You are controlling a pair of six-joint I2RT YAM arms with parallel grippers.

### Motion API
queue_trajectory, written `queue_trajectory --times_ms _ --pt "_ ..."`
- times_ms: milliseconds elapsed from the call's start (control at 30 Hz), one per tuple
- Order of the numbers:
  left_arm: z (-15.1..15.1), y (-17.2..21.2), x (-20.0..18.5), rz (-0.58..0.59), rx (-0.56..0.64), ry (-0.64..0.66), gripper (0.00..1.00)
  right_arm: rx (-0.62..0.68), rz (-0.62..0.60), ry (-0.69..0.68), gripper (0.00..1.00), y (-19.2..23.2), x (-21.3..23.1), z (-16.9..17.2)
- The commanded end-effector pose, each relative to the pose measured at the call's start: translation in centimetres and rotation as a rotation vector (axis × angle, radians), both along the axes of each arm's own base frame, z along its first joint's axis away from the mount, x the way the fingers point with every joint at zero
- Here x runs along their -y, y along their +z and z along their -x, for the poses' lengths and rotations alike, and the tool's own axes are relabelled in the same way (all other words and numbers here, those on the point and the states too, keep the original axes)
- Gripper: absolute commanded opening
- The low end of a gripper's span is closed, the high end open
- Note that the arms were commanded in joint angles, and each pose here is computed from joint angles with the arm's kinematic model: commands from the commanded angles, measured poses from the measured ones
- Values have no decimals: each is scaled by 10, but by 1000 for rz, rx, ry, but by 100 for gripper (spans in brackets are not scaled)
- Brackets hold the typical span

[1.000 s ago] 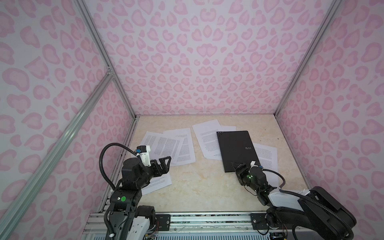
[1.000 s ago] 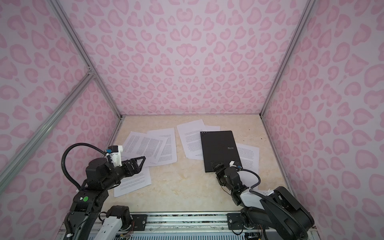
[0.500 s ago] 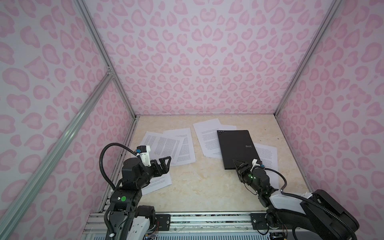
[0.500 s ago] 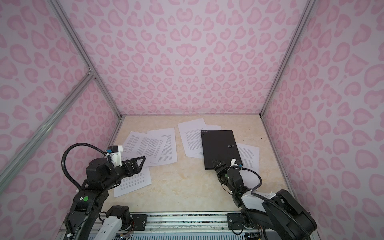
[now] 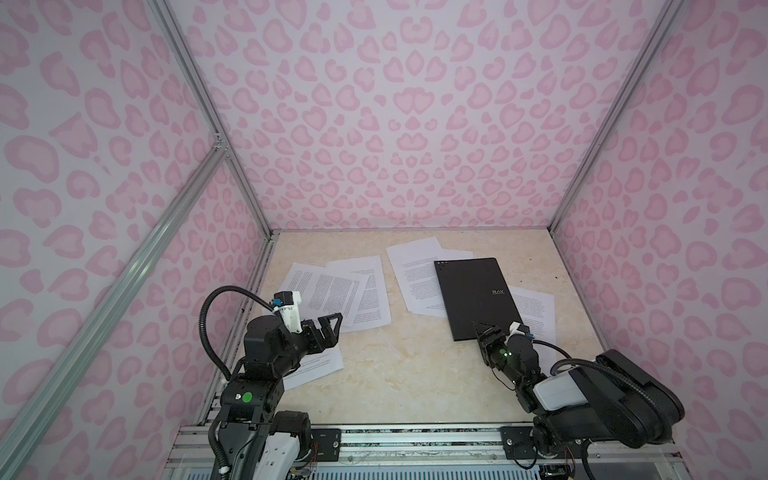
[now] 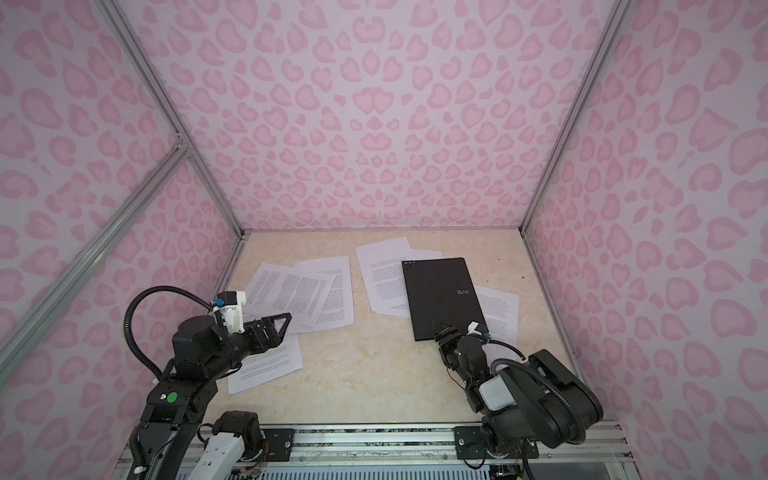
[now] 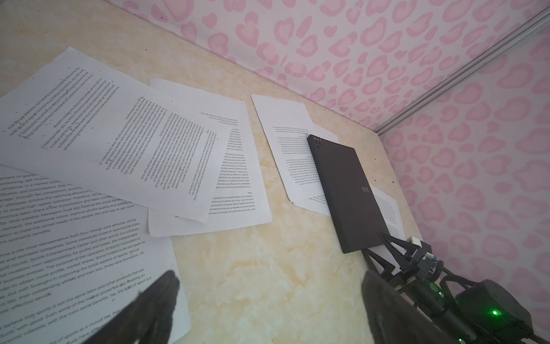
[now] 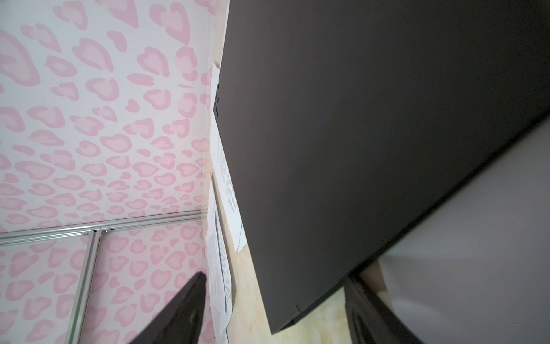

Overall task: Put the files into the folder
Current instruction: 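Move the right gripper to the black folder's cover edge and grip it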

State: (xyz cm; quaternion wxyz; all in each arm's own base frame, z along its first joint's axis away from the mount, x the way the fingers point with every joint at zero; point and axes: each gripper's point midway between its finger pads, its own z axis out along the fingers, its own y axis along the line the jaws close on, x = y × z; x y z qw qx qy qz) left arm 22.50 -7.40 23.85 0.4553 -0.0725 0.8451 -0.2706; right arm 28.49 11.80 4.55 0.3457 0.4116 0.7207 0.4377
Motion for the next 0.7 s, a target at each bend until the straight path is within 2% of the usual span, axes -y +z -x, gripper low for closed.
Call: queue_trajectory --times_ms 0,100,200,667 --pt "-2 3 1 1 15 -4 97 120 -68 -2 70 25 -4 -11" --pt "-2 2 1 2 12 -5 97 137 -85 10 64 22 -7 -13" --pt "-2 2 1 1 10 -5 97 89 -77 17 61 7 -9 -15" --pt "-4 -1 1 1 0 -7 97 110 -31 -49 54 5 14 -34"
